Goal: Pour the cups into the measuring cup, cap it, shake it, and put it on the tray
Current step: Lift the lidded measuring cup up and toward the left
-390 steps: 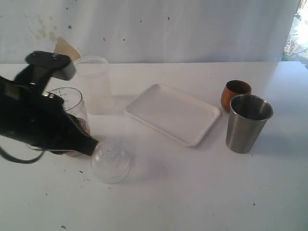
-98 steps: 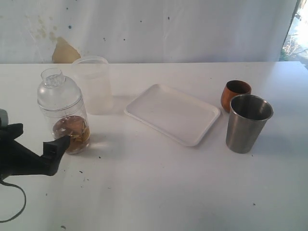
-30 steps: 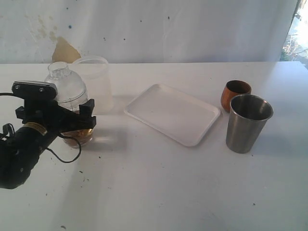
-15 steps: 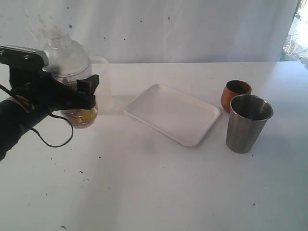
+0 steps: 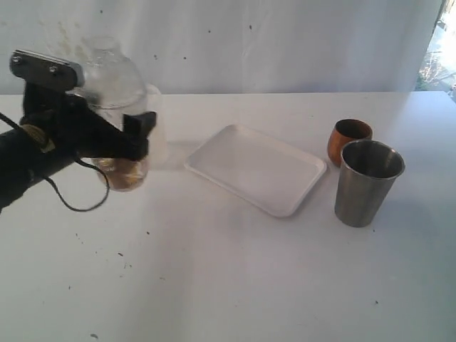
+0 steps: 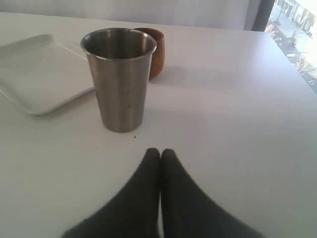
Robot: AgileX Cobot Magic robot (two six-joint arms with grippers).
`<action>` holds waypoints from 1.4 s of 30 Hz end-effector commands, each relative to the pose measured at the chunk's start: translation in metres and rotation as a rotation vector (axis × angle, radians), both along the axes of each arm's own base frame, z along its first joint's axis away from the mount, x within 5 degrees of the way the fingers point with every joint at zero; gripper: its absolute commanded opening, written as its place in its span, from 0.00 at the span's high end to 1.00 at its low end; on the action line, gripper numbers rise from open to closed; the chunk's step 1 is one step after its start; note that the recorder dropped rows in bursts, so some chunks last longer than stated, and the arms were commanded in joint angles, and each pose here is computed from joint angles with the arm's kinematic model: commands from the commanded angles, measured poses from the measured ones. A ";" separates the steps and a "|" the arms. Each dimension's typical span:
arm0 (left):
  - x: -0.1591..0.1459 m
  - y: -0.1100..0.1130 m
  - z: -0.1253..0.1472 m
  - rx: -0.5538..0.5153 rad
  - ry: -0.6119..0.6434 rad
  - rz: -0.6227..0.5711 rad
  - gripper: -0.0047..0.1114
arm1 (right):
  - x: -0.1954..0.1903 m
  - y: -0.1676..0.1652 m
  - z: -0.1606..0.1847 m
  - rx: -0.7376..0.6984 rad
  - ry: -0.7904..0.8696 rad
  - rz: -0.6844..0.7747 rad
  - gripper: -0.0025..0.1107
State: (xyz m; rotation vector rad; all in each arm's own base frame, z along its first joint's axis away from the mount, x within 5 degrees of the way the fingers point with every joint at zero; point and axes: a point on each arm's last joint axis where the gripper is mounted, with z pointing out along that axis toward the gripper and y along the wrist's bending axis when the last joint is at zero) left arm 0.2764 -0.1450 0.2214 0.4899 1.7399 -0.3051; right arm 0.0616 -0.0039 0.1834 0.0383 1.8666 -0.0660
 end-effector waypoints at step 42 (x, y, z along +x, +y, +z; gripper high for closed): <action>0.002 0.056 0.025 -0.143 -0.090 0.297 0.96 | 0.000 0.000 0.000 0.001 -0.014 0.000 0.98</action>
